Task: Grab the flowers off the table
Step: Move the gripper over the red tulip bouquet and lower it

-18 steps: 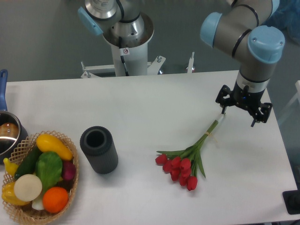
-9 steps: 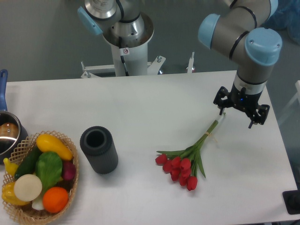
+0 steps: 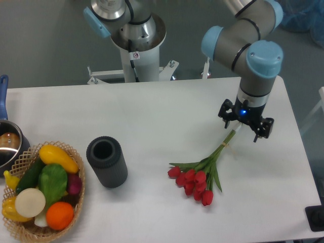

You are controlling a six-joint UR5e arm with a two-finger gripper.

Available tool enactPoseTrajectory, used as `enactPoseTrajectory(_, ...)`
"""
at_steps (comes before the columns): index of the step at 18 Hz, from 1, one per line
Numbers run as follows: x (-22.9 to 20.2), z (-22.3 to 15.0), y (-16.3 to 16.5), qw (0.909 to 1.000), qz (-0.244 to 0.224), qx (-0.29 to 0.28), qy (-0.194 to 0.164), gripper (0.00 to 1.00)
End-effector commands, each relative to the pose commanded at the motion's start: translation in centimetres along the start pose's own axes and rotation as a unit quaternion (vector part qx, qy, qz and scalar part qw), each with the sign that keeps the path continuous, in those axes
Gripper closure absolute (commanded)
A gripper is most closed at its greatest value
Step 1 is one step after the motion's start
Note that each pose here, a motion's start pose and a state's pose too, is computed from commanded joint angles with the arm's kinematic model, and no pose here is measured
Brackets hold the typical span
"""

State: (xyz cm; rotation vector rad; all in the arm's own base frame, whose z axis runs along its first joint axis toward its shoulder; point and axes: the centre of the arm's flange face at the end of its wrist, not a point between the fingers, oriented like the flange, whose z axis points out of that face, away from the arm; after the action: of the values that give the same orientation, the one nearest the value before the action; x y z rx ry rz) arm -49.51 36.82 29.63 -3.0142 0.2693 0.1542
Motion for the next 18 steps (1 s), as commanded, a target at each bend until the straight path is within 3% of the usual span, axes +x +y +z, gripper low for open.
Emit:
enactPoseTrajectory(7, 1.6, 2.8, -3.0, 0.9991, 0.029, -0.020, 0.025, 0.00)
enactPoseTrajectory(12, 2.7, 4.2, -5.2, 0.9964, 0.041, -0.071, 0.021, 0.00)
enactPoseTrajectory(18, 3.2, 6.5, -8.1, 0.9956, 0.052, -0.072, 0.031, 0.00)
